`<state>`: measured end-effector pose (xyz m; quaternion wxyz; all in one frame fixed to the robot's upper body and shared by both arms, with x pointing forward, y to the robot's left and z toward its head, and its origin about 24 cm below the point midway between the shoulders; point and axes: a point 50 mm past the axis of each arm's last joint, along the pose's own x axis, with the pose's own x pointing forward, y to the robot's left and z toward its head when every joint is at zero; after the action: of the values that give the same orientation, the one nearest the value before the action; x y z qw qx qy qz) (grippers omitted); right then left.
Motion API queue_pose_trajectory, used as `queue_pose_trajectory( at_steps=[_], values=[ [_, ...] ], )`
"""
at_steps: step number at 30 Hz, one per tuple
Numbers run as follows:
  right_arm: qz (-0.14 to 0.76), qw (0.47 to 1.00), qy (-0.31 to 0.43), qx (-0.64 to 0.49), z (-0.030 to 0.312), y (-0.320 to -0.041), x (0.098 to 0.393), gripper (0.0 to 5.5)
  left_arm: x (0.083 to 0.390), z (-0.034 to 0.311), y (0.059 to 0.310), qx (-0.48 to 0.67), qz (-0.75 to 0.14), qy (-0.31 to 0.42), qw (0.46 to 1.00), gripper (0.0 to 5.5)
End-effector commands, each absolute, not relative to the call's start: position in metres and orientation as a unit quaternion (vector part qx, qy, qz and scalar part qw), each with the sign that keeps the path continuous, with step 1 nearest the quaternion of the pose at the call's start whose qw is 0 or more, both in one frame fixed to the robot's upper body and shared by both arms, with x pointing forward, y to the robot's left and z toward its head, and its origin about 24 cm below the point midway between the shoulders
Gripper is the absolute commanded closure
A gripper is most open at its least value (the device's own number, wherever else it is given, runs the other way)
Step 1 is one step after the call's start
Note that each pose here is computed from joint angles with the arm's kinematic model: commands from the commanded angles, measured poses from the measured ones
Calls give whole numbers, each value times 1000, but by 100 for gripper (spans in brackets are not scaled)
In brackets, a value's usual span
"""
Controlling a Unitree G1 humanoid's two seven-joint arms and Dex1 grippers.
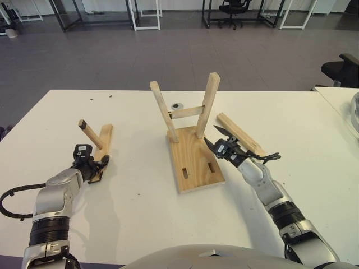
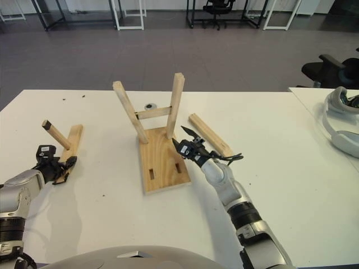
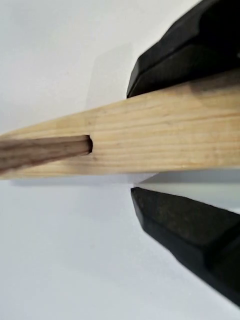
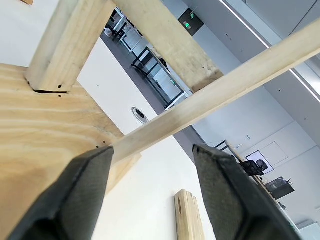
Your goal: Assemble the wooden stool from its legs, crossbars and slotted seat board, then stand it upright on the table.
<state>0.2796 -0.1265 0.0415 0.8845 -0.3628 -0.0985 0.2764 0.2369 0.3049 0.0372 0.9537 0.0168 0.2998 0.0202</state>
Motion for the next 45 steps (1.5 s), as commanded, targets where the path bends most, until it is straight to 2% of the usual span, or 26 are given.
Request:
queue_pose_trajectory(
  at_steps=[1,4,5,8,10,12,13,15,18,21,24,33,38,45],
  values=[
    [270,887,-97,-362,40,-125,280,258,230,24,306,39,12,335,941,291],
    [258,901,-91,-338,42,-127,282,258,229,22,308,54,10,329,943,340],
    [248,917,-80,-302,45,-129,286,258,233,29,310,50,13,296,954,347],
    [247,959,-55,-128,69,-136,298,258,247,77,320,37,16,133,990,347],
    [288,955,-66,-11,100,-133,303,218,248,116,330,53,16,50,997,347],
    [311,939,-107,99,146,-127,309,180,251,162,332,97,10,-17,995,347],
    [320,926,-130,151,171,-124,312,155,254,187,327,115,0,-53,992,347],
    [363,891,-156,223,213,-112,312,151,260,233,297,140,-69,-117,981,347],
    [416,845,-156,297,243,-91,306,151,255,264,248,147,-174,-158,961,347],
    [443,808,-147,359,258,-79,301,151,246,268,210,172,-253,-160,938,347],
    [454,782,-144,403,268,-74,300,151,238,263,187,188,-310,-150,920,347],
    [451,759,-112,457,267,-70,300,151,231,247,156,180,-370,-140,900,347],
    [435,758,-68,482,249,-73,299,242,232,240,154,199,-371,-137,897,347],
    [420,754,-46,504,241,-89,297,385,229,227,153,210,-386,-117,891,347]
  ],
)
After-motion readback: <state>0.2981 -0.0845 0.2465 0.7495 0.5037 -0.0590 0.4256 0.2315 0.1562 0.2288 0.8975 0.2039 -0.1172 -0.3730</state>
